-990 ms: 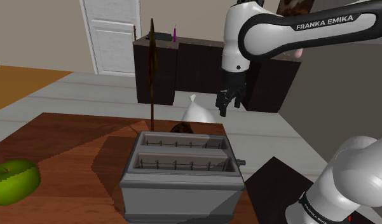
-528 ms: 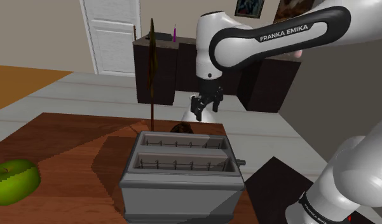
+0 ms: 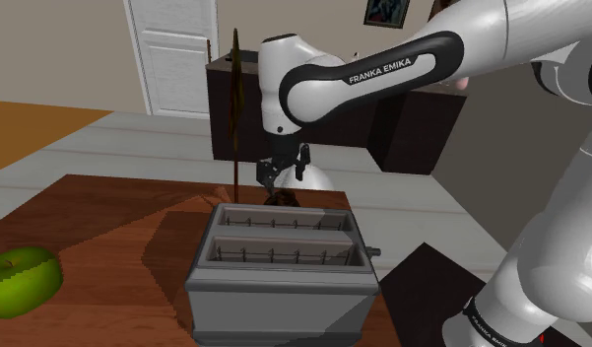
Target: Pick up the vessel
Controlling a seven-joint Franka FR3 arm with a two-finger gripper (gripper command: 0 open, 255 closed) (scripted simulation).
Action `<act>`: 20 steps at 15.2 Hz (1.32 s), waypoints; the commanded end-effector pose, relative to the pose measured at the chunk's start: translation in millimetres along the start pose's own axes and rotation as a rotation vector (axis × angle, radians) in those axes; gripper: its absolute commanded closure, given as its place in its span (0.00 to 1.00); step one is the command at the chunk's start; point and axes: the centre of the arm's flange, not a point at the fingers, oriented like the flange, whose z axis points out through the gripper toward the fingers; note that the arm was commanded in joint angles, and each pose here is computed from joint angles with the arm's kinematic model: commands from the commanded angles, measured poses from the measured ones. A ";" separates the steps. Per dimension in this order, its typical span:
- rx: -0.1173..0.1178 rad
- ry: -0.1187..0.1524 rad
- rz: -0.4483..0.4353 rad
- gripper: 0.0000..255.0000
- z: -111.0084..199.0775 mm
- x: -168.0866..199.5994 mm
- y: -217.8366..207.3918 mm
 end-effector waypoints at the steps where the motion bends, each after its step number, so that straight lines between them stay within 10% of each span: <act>1: 0.000 0.002 0.002 0.00 10.6 2.7 -4.3; 8: 0.000 0.002 0.002 0.00 39.8 3.8 -7.9; 9: 0.000 0.002 0.002 1.00 40.1 3.9 -7.9; 20: 0.000 0.002 0.002 1.00 29.3 3.4 -6.6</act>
